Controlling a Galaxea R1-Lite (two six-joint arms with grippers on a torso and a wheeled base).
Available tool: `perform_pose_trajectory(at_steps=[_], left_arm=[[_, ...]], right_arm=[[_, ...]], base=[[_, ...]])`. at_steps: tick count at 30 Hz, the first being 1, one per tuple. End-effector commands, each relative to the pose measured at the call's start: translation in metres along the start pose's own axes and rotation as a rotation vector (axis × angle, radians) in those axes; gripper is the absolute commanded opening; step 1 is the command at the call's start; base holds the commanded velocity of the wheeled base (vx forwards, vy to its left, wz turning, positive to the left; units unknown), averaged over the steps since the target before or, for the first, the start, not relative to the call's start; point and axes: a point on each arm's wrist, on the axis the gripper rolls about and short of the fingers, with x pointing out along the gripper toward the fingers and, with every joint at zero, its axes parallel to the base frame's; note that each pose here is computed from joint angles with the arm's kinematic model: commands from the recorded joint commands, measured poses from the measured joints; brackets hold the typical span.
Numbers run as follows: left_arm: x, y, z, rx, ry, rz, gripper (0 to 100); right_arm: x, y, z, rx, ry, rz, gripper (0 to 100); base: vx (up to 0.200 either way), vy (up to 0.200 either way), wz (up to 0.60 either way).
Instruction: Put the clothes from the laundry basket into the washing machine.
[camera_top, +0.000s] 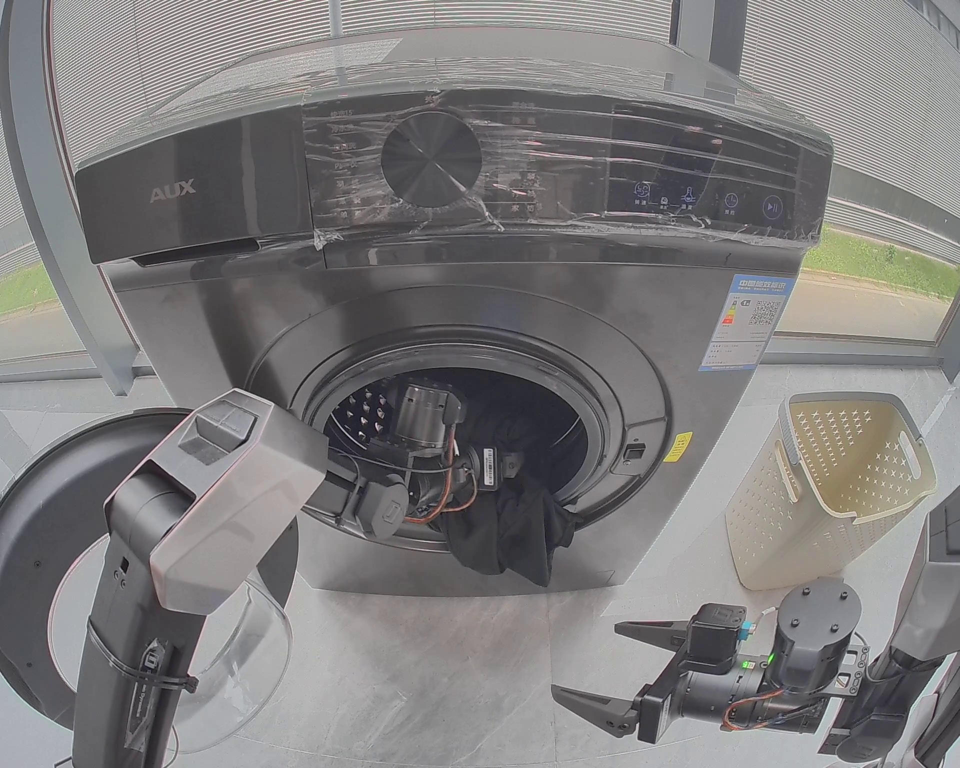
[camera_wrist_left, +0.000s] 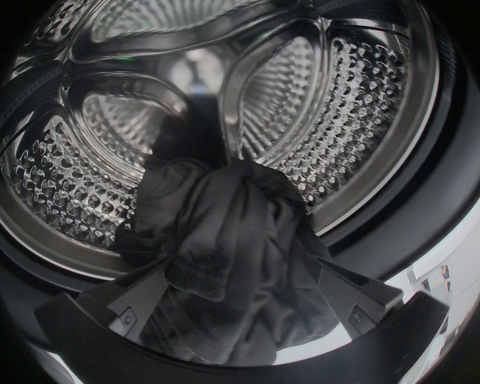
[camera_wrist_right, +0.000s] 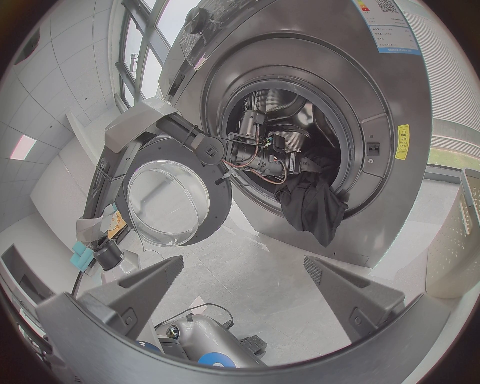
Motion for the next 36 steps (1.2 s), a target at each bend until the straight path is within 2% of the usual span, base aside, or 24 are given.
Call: perform_pose_trajectory(at_steps=[1,6,12,17,18,27,29,33,36], left_arm=[[-0.005,-0.012,-0.002,0.011,0.009,-0.023,100],[0.011,-0.015,-0.022,0.019,0.037,-0.046,100],[0.024,-0.019,-0.025,0.018,0.005,-0.058,100],[0.031,-0.018,-0.031,0.022,0.015,-0.048,100],[0.031,-0.017,-0.032,0.021,0.016,-0.045,0],[0.031,-0.009,-0.022,0.01,-0.023,-0.009,0],[0.031,0.007,-0.002,-0.011,-0.098,0.056,0],[0.029,0.023,0.024,-0.033,-0.202,0.112,0],[0.027,0.029,0.037,-0.041,-0.248,0.136,0]], right_arm=[[0.0,0.0,0.0,0.0,-0.001,-0.001,100],[0.0,-0.001,-0.001,0.001,0.007,-0.002,100],[0.0,0.0,0.0,0.0,0.002,-0.001,100],[0.0,0.0,0.0,0.0,0.002,-0.001,100],[0.0,0.0,0.0,0.0,0.002,-0.001,100],[0.0,0.001,-0.002,-0.001,0.008,0.003,100],[0.0,0.001,-0.002,-0.001,0.008,0.003,100],[0.001,0.001,-0.002,-0.002,0.009,0.006,100],[0.001,0.001,-0.001,-0.002,0.007,0.005,100]], base=[[0.0,0.0,0.0],[0.0,0.0,0.0],[0.0,0.0,0.0],[0.0,0.0,0.0],[0.0,0.0,0.0],[0.0,0.0,0.0],[0.0,0.0,0.0],[0.0,0.0,0.0],[0.0,0.0,0.0]])
